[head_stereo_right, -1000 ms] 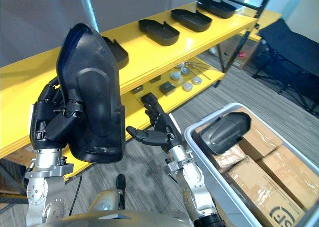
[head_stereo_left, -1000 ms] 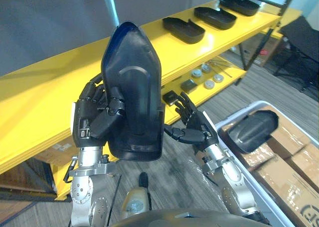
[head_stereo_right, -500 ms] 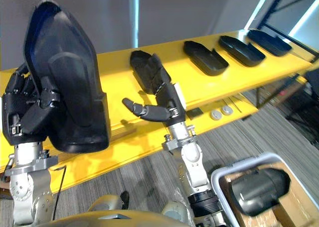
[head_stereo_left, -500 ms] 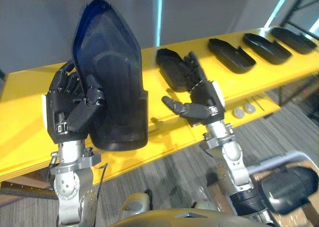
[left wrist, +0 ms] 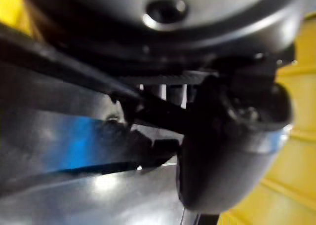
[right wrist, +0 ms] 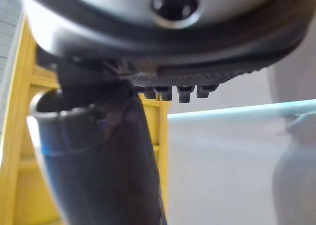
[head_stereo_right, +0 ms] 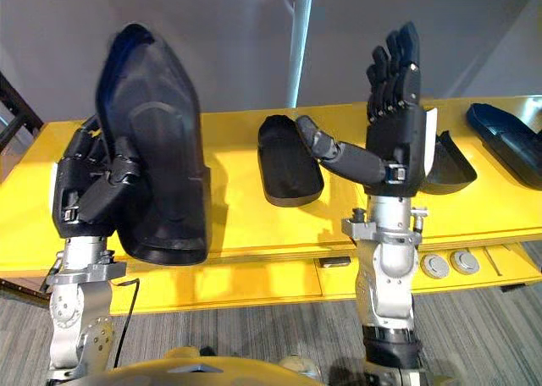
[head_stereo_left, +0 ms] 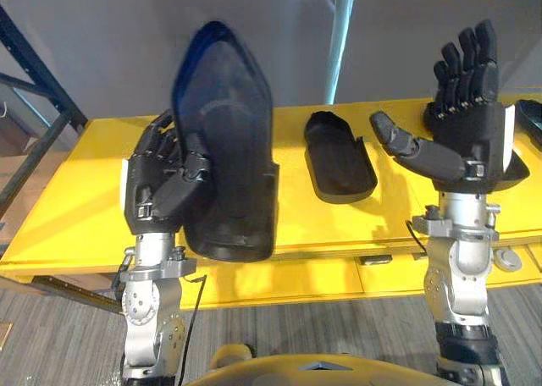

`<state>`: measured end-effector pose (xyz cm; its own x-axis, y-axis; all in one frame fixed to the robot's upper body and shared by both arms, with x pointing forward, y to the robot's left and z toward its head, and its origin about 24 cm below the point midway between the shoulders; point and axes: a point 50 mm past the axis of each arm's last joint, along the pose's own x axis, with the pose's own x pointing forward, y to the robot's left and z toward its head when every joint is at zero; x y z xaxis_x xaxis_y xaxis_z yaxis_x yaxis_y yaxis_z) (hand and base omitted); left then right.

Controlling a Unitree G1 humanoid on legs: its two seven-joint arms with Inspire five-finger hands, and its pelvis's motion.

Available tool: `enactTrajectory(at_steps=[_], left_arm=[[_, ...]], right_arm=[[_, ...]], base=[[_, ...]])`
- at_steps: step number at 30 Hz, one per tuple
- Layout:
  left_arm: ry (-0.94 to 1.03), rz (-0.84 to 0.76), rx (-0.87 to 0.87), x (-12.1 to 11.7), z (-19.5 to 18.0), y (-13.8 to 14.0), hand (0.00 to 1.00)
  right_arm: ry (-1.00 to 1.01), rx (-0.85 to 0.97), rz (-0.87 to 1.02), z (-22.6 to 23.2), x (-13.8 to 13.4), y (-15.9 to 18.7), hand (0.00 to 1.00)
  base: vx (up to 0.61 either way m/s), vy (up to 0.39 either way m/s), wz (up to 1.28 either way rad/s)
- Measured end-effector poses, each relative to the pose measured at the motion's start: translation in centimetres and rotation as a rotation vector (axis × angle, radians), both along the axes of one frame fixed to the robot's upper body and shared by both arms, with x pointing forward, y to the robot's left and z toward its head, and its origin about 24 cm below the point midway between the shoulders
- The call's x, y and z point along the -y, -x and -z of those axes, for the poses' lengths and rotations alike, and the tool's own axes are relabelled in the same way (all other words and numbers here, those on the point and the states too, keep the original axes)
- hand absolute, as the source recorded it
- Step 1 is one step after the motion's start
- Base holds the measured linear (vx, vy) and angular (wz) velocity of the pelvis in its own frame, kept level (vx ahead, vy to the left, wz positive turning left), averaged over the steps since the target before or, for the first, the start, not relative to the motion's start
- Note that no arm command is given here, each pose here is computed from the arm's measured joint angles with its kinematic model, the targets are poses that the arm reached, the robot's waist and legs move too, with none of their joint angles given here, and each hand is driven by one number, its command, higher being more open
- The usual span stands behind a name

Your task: Walk over and take three plastic housings, then place them on the shelf

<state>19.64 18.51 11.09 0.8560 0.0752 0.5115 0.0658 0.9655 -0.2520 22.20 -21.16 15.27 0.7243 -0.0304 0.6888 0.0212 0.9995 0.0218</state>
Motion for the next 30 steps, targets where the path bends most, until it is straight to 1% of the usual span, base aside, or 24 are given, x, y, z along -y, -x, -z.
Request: enactTrajectory(at_steps=[4, 7, 10, 12, 16, 19, 24, 30], left_arm=[[-0.078, 0.0, -0.03, 0.1, -0.1, -0.4, 0.0], [-0.149, -0.003, -0.088, -0.1, 0.3, -0.7, 0.0], [-0.192, -0.033, -0.173, -0.8, 1.2, -1.2, 0.0], [-0.185, -0.064, -0.233, -1.4, 2.2, -1.6, 0.0], [-0.148, -0.176, -0.375, -3.0, 4.7, -3.4, 0.0], [-0.153, -0.25, -0.453, -4.1, 5.8, -4.9, 0.0], [-0.139, -0.358, -0.529, -5.6, 6.8, -7.2, 0.0], [-0.154, -0.401, -0.614, -6.7, 7.5, -8.9, 0.0]], right_arm=[[-0.057, -0.033, -0.012, 0.9, 0.0, 0.9, 1.0], [-0.117, -0.071, -0.032, 1.9, -0.3, 1.3, 1.0], [-0.146, -0.129, -0.089, 3.0, -0.9, 1.5, 1.0], [-0.142, -0.154, -0.118, 3.3, -1.4, 1.5, 1.0], [-0.126, -0.164, -0.19, 3.4, -2.7, 1.3, 1.0], [-0.105, -0.172, -0.24, 3.5, -3.5, 1.1, 1.0], [-0.058, -0.192, -0.31, 3.6, -4.4, 0.4, 1.0], [-0.045, -0.232, -0.367, 4.1, -5.3, -0.3, 1.0]], base=[[0.02, 0.045, -0.18], [-0.01, 0.024, -0.07], [-0.03, 0.013, -0.13], [-0.03, 0.013, -0.09], [-0.03, 0.011, 0.0], [0.0, 0.0, 0.0], [-0.01, 0.024, -0.06], [0.01, 0.008, -0.04]])
